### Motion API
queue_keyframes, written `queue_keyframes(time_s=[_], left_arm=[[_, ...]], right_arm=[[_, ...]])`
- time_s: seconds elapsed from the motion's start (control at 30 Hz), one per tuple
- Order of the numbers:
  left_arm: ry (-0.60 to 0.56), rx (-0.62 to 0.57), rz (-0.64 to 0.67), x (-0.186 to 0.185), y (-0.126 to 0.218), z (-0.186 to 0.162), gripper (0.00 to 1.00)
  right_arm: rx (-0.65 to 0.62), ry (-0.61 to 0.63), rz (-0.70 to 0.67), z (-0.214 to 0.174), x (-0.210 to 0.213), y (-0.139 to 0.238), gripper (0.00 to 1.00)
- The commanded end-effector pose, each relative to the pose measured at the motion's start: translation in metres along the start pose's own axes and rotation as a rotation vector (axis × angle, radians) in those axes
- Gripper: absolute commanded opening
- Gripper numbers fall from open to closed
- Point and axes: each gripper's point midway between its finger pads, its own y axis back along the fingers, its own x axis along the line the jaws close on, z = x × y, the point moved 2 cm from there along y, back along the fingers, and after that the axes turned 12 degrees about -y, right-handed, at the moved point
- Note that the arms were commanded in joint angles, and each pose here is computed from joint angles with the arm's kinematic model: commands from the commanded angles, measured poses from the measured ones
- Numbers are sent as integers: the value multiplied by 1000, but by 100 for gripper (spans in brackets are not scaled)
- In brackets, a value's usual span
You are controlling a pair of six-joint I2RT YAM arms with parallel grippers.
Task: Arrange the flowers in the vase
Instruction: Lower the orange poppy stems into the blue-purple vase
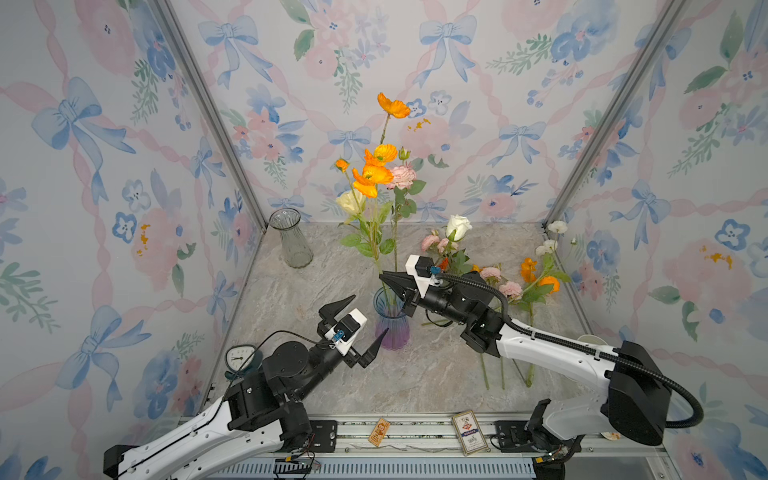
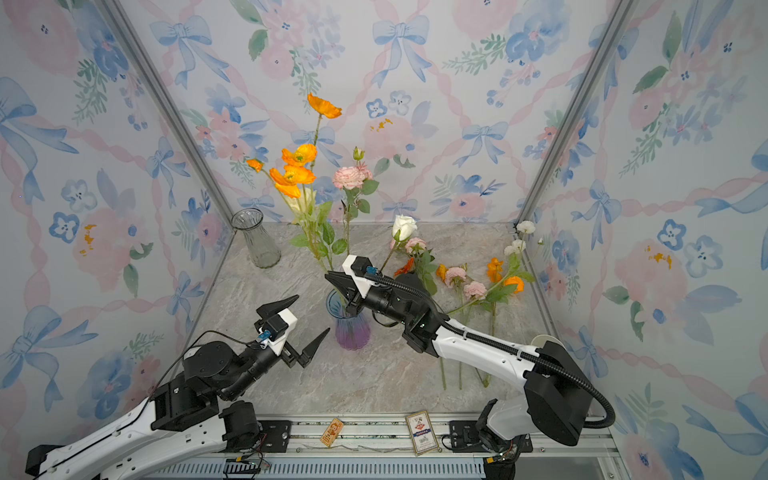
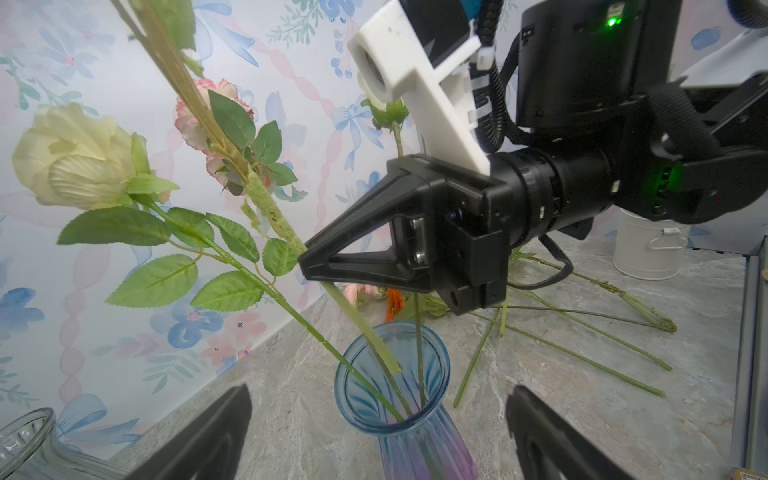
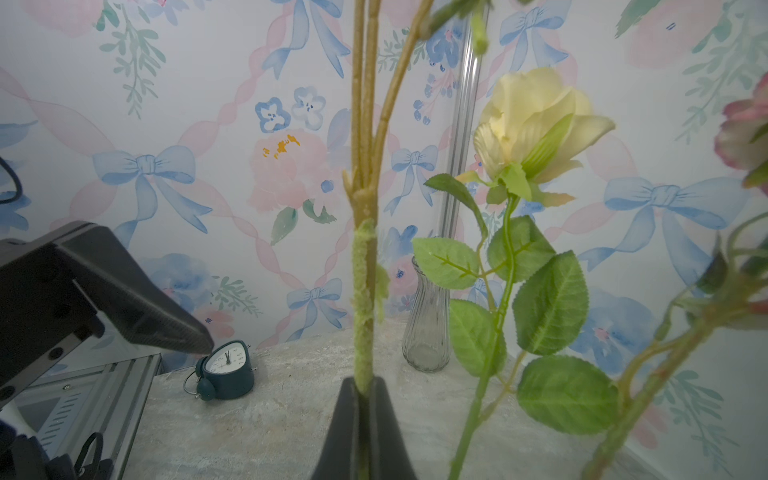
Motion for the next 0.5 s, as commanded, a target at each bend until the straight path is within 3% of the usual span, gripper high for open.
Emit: queue_keyframes(time_s=[0.0,0.17,0.47], left_arm=[[10,17,29,4,-1,-4,98],[12,19,33,4,0,-5,98],[8,27,28,2,-2,-7,98]], right_arm=[[63,7,41,-21,11,7,0],[192,33,61,-55,15,11,0],[241,74,28,-79,6,14,0]])
